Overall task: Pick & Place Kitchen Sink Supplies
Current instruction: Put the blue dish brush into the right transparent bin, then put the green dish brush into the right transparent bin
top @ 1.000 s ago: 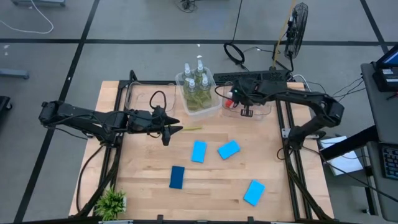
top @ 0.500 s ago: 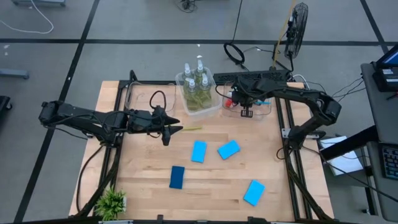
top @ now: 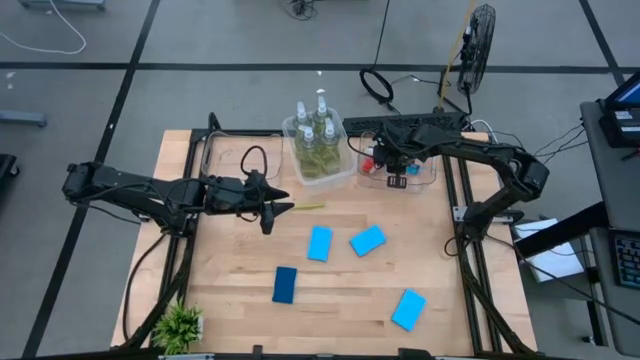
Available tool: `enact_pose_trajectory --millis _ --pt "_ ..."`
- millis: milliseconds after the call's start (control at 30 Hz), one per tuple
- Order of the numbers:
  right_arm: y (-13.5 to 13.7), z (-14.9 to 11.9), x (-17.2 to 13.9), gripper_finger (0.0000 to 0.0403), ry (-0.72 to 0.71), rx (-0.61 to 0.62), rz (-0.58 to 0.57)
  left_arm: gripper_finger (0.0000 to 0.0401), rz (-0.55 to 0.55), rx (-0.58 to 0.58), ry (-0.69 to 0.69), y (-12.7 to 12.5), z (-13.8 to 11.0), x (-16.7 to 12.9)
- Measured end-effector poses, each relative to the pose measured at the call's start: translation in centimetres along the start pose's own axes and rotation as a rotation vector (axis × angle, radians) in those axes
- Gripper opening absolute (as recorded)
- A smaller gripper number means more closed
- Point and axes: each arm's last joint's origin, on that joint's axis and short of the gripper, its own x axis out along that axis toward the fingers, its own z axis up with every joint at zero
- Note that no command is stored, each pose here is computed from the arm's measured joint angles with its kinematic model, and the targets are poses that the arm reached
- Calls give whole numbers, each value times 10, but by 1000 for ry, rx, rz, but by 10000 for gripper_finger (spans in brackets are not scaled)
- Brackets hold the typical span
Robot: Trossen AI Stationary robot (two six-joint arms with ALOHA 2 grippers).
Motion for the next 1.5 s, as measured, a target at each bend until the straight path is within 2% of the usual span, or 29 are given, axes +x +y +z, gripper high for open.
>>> enact_pose_trajectory --millis 300,433,567,800,1067,1300,1500 --pt "-1 1 -1 120 -16 13 -10 182 0 0 0 0 0 0" --pt "-2 1 -11 122 -63 71 -32 182 0 -19 1 0 0 0" --pt "-1 1 -31 119 -166 100 -73 182 0 -23 1 0 0 0" --pt "11 -9 -88 118 -418 162 -126 182 0 -20 1 0 0 0" --pt "25 -32 -143 115 -711 289 -16 182 0 -26 2 0 0 0" --pt "42 -39 -164 115 -853 226 142 182 23 -58 19 1 -3 2" --pt "52 -37 -172 116 -902 189 186 182 154 -130 74 8 -13 6"
